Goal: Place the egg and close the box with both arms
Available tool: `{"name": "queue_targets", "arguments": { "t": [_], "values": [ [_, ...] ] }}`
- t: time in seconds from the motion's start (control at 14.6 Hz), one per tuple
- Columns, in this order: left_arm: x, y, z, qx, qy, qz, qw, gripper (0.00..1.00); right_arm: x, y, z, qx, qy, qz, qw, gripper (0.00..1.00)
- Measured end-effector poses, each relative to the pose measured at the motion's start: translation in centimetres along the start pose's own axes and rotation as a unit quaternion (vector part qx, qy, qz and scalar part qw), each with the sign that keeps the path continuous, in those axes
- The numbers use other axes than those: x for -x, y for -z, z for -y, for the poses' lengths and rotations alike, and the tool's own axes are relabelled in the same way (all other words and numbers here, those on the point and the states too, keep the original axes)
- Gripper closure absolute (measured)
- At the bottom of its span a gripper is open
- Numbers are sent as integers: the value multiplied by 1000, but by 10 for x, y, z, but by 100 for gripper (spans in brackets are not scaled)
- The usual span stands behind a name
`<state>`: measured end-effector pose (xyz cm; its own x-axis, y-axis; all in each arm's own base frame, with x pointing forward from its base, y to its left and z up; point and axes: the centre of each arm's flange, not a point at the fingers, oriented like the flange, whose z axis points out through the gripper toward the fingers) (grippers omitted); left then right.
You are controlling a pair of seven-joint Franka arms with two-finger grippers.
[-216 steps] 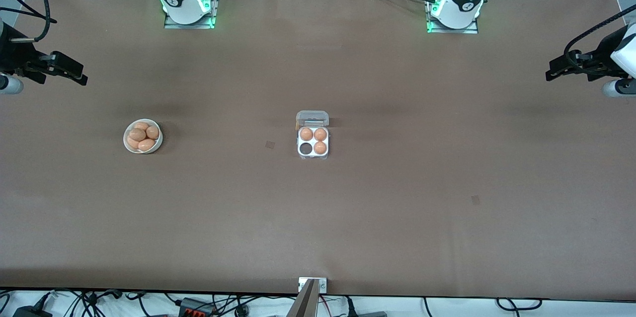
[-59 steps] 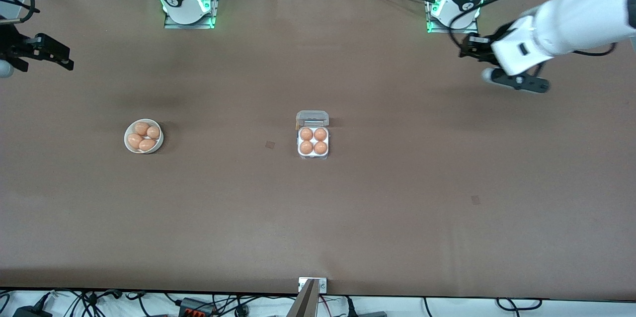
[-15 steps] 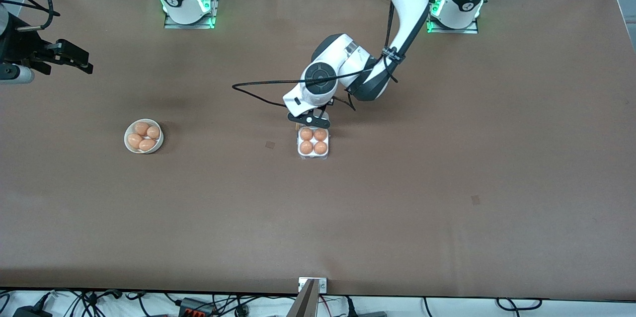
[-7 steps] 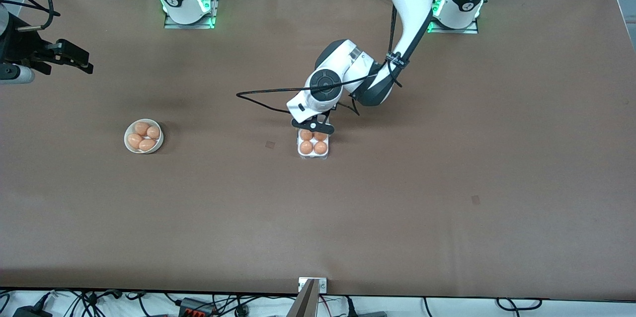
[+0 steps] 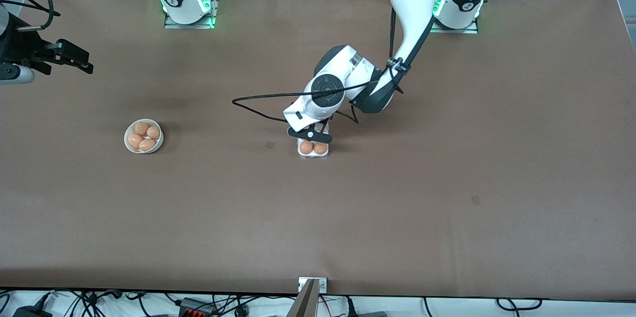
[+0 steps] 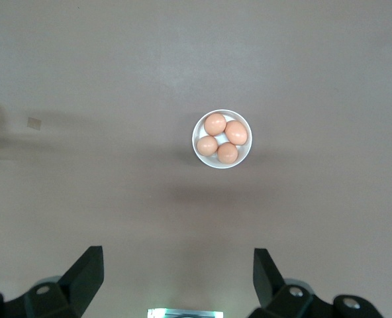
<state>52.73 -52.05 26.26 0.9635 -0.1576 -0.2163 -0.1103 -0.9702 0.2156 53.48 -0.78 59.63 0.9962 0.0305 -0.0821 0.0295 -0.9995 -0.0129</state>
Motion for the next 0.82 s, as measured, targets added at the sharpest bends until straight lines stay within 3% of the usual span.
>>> {"name": "queue_targets", "arguments": {
  "t": [0.55,0.68,0.82],
  "values": [
    [-19,29,13,14,12,-19,1000,95,0,0,0,0,0,0,1000,0],
    [-30,45,33,13,27,-11,999,81,0,0,0,0,0,0,1000,0],
    [-37,68,55,13,40,-4,999,77,0,0,0,0,0,0,1000,0]
  ]
}}
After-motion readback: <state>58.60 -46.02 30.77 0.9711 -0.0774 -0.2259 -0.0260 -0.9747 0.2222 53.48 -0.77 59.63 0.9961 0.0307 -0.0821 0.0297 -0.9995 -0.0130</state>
